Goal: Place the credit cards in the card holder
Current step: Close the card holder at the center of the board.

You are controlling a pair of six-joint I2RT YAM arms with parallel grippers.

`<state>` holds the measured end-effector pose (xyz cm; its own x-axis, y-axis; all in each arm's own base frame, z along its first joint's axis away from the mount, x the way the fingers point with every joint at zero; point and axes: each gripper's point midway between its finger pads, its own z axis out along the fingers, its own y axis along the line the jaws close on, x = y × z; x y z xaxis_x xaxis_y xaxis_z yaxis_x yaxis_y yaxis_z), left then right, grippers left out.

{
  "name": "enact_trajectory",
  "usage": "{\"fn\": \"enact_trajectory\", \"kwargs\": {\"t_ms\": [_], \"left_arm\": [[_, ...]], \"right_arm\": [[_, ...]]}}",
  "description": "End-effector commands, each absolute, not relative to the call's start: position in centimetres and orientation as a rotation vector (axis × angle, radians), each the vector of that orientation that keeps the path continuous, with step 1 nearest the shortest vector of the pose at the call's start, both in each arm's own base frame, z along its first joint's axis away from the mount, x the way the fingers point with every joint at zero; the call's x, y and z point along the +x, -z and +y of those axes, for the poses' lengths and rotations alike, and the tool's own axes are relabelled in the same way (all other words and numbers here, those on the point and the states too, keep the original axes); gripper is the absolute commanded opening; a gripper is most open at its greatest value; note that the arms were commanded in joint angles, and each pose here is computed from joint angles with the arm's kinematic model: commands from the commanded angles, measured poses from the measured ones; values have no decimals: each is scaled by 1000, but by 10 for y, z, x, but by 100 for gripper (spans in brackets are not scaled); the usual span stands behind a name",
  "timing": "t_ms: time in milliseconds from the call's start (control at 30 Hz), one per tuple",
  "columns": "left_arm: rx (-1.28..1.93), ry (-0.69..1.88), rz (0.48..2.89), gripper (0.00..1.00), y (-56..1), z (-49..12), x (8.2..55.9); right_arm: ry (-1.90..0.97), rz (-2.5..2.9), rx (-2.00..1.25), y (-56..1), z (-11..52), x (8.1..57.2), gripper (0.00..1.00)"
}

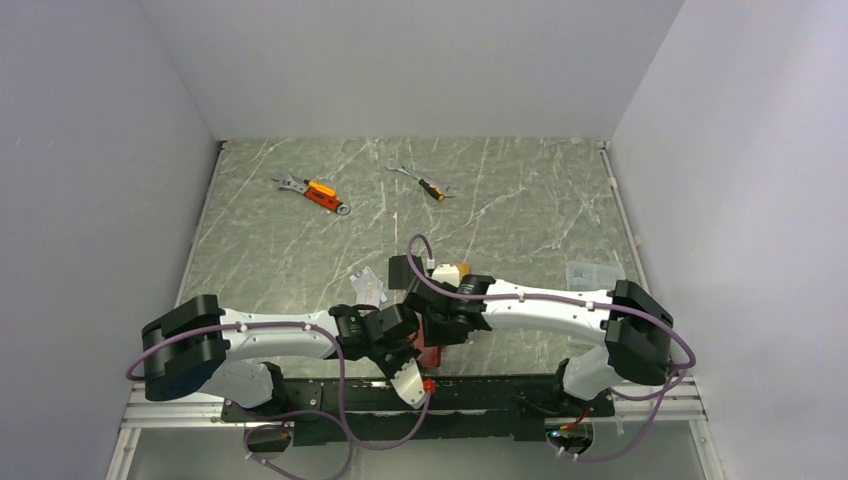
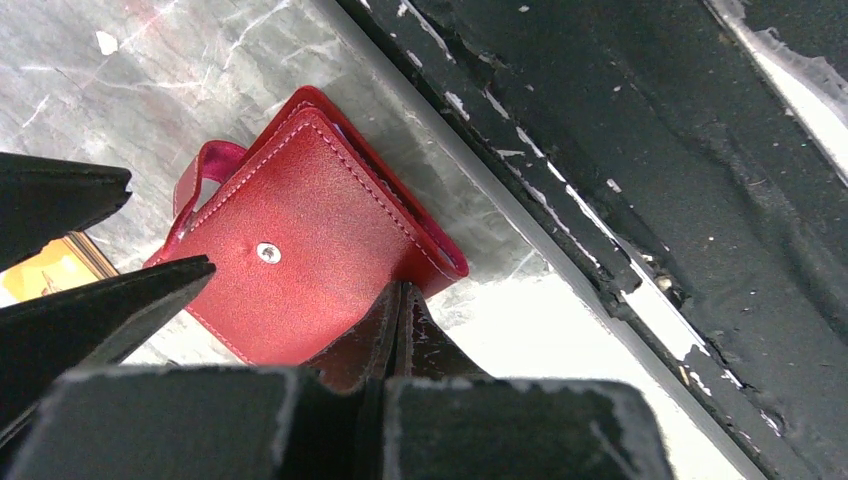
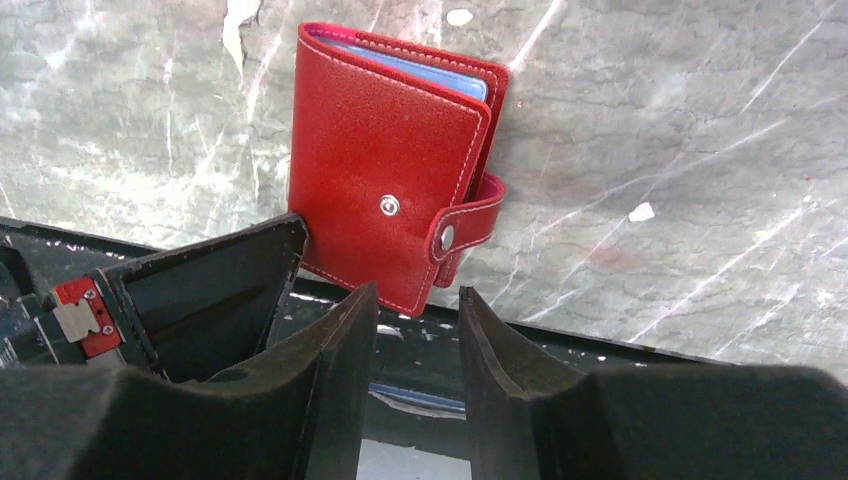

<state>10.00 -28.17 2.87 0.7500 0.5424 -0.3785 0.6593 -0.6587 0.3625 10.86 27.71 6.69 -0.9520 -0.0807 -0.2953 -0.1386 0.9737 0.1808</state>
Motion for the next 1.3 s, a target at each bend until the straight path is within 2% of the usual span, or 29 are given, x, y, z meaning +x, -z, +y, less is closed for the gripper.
{"fn": "enact_trajectory", "kwargs": {"t_ms": [0, 267, 733, 933, 1267], "left_arm": [[2460, 392, 910, 0, -40, -284, 93], [2442, 387, 904, 0, -49, -288, 95], [2430, 363, 905, 0, -60, -285, 99], [2424, 340, 898, 0, -53, -289, 104], [2412, 301, 903, 0, -40, -291, 110]], "right_arm": [[-213, 2828, -196, -71, 275, 112, 39], [-189, 2846, -201, -62, 276, 112, 34], [-150, 2878, -197, -50, 269, 109, 31], [-146, 2874, -186, -49, 266, 110, 22], [-92, 2874, -196, -49, 256, 110, 18]]}}
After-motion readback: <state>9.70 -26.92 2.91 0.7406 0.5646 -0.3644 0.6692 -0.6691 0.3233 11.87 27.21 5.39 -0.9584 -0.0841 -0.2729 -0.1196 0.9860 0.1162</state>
